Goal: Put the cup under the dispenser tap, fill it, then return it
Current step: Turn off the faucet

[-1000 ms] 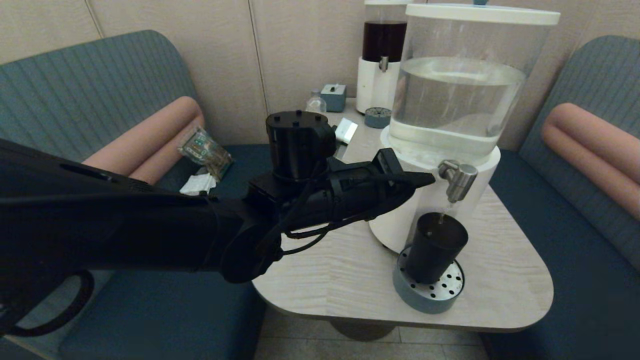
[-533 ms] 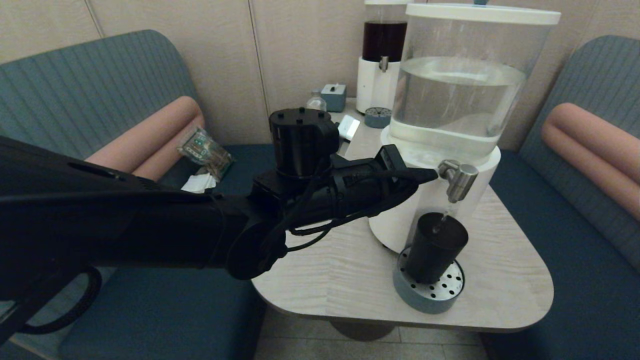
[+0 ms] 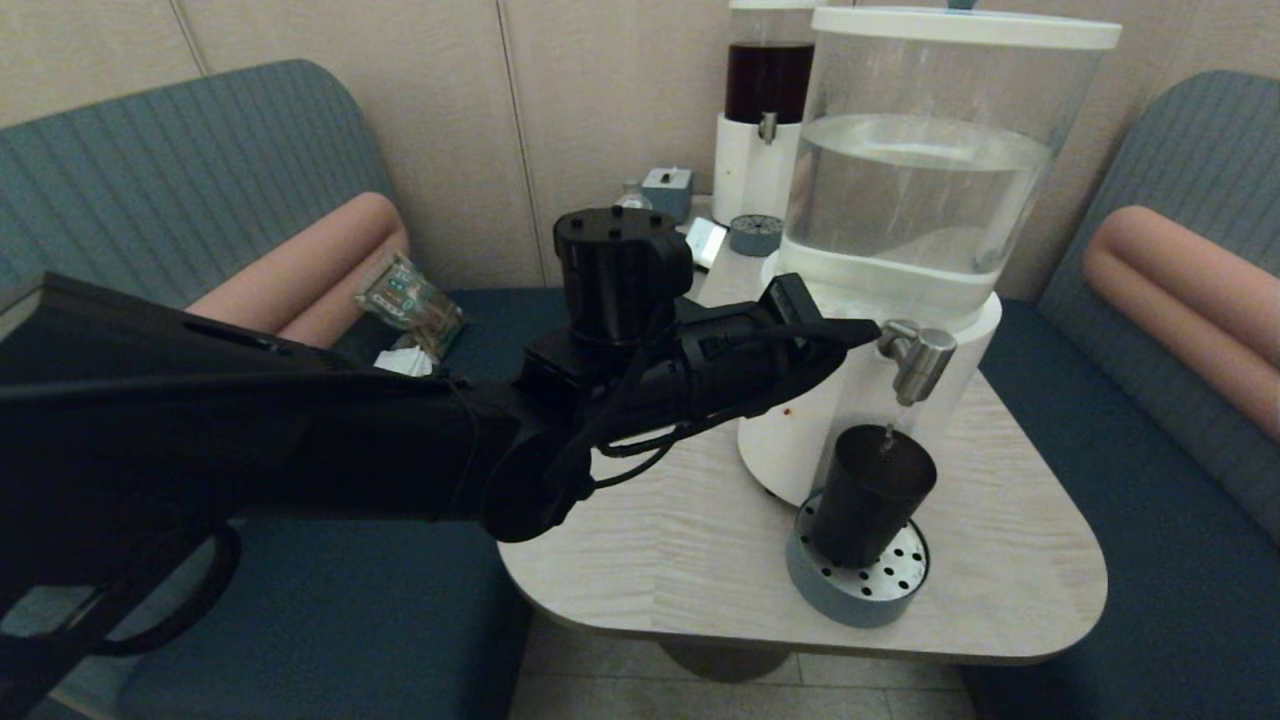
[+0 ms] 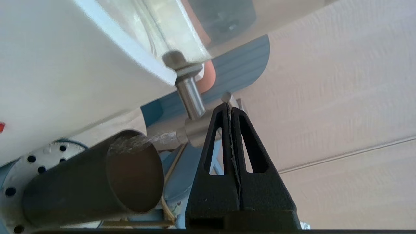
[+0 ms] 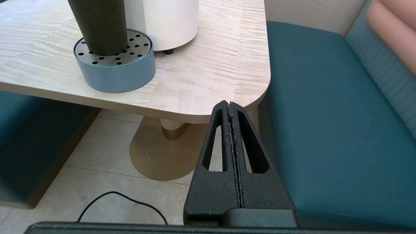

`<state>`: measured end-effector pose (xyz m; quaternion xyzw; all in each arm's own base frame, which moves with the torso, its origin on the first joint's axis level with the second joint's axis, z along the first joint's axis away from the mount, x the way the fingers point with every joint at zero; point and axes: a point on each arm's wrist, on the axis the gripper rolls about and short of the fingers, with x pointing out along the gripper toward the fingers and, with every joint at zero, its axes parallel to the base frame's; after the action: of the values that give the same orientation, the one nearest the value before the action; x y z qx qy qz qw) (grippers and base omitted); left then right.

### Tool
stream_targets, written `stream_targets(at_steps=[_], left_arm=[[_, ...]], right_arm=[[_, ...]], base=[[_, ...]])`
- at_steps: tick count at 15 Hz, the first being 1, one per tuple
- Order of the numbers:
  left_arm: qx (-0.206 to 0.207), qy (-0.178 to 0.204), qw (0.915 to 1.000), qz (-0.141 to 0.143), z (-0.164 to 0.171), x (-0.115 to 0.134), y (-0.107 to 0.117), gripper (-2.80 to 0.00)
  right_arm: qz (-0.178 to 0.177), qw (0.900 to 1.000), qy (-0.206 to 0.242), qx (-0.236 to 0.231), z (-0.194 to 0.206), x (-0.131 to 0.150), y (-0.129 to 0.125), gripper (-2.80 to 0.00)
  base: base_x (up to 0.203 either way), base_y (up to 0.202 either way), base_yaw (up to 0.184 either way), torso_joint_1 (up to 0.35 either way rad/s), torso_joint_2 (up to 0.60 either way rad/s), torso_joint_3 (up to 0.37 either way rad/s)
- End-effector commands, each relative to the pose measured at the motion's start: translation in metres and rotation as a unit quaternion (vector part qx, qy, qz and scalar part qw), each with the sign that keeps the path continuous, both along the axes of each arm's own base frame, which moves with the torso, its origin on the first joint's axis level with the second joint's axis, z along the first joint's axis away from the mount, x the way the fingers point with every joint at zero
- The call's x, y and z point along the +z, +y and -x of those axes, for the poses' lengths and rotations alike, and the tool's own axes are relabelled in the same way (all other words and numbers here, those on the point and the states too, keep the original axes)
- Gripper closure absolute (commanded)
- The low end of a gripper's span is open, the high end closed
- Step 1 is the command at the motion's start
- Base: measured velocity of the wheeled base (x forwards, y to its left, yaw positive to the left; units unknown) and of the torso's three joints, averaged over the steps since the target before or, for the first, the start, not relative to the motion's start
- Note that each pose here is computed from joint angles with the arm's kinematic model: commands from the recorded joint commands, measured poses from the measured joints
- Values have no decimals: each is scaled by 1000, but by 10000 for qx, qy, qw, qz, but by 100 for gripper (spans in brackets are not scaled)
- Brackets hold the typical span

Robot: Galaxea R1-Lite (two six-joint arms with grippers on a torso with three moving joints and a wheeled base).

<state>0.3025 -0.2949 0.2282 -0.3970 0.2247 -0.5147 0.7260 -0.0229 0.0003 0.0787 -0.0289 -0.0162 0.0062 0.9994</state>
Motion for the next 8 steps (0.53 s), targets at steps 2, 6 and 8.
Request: stream_targets(at_steps=[2, 6, 8], left_arm=[[-14, 17, 10000, 17, -2, -2, -2, 0], [-50, -6, 10000, 38, -1, 0, -4, 0], [-79, -6, 10000, 38, 1, 0, -6, 0]], right_arm=[[3, 10000, 76, 2, -1, -4, 0, 0], [3, 10000, 71, 2, -1, -4, 0, 0], [3, 10000, 69, 2, -1, -4, 0, 0]], base=[[0, 0, 0, 0, 0, 0], [0, 0, 0, 0, 0, 0], [0, 0, 0, 0, 0, 0]])
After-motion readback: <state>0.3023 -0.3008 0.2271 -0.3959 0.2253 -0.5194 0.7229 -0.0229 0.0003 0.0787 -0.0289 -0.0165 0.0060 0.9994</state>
